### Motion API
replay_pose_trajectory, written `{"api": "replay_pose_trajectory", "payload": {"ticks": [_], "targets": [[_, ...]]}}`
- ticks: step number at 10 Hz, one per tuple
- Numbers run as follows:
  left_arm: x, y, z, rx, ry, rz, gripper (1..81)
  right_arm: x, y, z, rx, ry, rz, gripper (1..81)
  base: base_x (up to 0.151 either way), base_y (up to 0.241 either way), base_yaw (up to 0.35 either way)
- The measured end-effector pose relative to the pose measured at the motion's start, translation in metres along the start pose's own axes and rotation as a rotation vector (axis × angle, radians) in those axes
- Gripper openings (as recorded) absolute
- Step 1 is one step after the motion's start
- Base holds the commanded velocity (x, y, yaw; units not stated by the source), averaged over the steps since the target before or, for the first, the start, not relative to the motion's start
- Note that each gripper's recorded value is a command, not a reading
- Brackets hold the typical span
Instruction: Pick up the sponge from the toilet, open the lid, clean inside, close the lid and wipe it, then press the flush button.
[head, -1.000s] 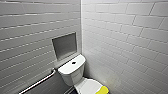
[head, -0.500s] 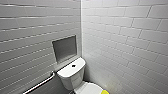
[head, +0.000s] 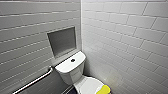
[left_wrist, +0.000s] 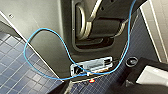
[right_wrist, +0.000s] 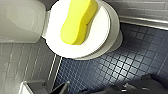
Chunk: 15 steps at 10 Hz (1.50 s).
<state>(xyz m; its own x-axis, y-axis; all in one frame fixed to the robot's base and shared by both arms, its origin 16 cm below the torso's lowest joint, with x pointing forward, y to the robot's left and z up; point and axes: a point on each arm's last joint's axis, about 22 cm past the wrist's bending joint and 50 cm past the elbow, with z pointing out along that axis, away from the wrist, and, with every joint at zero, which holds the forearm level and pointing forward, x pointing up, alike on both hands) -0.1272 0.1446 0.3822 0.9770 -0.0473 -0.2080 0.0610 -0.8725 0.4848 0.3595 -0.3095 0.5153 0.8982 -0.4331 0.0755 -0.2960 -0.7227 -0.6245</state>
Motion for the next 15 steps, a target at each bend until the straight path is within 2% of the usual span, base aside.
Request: {"api": "replay_pose_trajectory", "payload": {"ticks": [2,4,8,11,13,15], "targets": [[-0.004,-0.002,0.016,0.015,-0.035,-0.015,81.1,0.026,-0.004,0.026,0.012,0.005,0.008,81.1,0.0,0.0,0.0],[0.01,-0.006,0.03,0.022,-0.023,-0.01,81.1,0.053,-0.024,0.053,0.048,0.031,-0.009,81.1,0.0,0.0,0.0],[0.028,-0.02,0.049,0.027,-0.012,-0.004,81.1,0.076,-0.046,0.107,0.075,0.026,-0.024,81.1,0.0,0.0,0.0],[-0.003,-0.016,0.045,0.023,-0.087,-0.044,81.1,0.093,-0.021,0.132,0.028,0.006,0.032,81.1,0.0,0.0,0.0],[-0.03,-0.005,0.039,0.013,-0.147,-0.078,81.1,0.088,-0.009,0.155,0.01,-0.026,0.066,81.1,0.0,0.0,0.0],[-0.042,0.002,0.038,0.007,-0.177,-0.096,81.1,0.092,0.0,0.17,-0.007,-0.04,0.082,81.1,0.0,0.0,0.0]]}}
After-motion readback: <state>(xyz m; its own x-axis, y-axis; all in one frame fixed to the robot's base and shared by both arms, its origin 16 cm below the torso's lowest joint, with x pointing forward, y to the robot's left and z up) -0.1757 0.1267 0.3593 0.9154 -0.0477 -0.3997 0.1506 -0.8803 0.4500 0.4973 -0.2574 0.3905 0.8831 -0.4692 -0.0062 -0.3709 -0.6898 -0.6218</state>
